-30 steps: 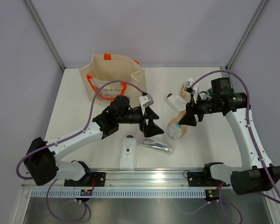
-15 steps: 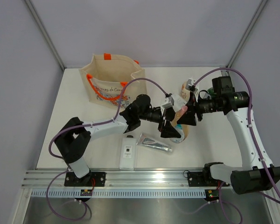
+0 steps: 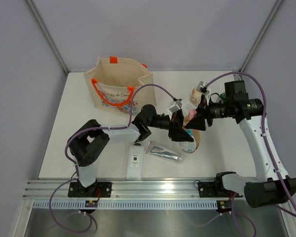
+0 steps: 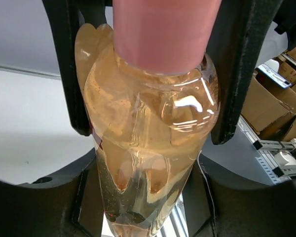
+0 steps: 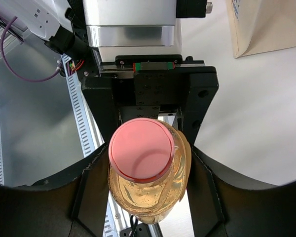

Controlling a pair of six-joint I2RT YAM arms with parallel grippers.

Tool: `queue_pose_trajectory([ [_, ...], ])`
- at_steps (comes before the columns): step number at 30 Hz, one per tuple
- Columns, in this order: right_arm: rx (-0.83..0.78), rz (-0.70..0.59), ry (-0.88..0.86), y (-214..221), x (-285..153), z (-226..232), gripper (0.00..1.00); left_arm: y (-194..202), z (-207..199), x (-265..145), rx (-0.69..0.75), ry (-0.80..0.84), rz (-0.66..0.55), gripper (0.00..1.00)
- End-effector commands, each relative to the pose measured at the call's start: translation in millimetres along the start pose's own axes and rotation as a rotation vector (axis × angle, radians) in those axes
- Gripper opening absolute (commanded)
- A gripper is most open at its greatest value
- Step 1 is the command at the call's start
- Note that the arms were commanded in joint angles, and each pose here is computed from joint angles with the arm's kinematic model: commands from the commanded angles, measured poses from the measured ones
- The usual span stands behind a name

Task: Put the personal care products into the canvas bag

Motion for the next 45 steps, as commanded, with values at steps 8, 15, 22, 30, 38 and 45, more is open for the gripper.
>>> queue_pose_trajectory([
  [8, -0.112, -0.135, 0.205, -38, -13, -15, 0.88, -2, -23, -34, 0.035, -0.077, 0.117, 0.0],
  [15, -0.151, -0.208, 0.28, -58, -22, -17, 1.0, -10, -23, -89, -0.054, -0.265, 0.17, 0.0],
  [22, -0.114, -0.308, 0.303, -50, -48, -22, 0.99, -140, -39, -153, -0.093, -0.653, -0.092, 0.0],
  [30, -0.004, -0.357, 0.278, -5, -37, -45, 1.0, -269, -22, -259, -0.243, -1.074, -0.698, 0.0],
  [38, -0.025, -0.38, 0.318, 3, -41, -47, 1.0, -308, 48, -361, -0.253, -1.404, -1.187, 0.0],
  [45, -0.028, -0.384, 0.345, 4, -47, -49, 1.0, -292, 114, -380, -0.322, -1.571, -1.115, 0.0],
])
Point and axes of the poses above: each gripper's point midway between its finger pads, its own x axis out along the fingers, its own z axis along the line the jaws close on, y = z × x, the point moved 2 cm from there along -x, back along the fingers, and after that the axes turned 3 degrees about -x, right-handed, at the moved point
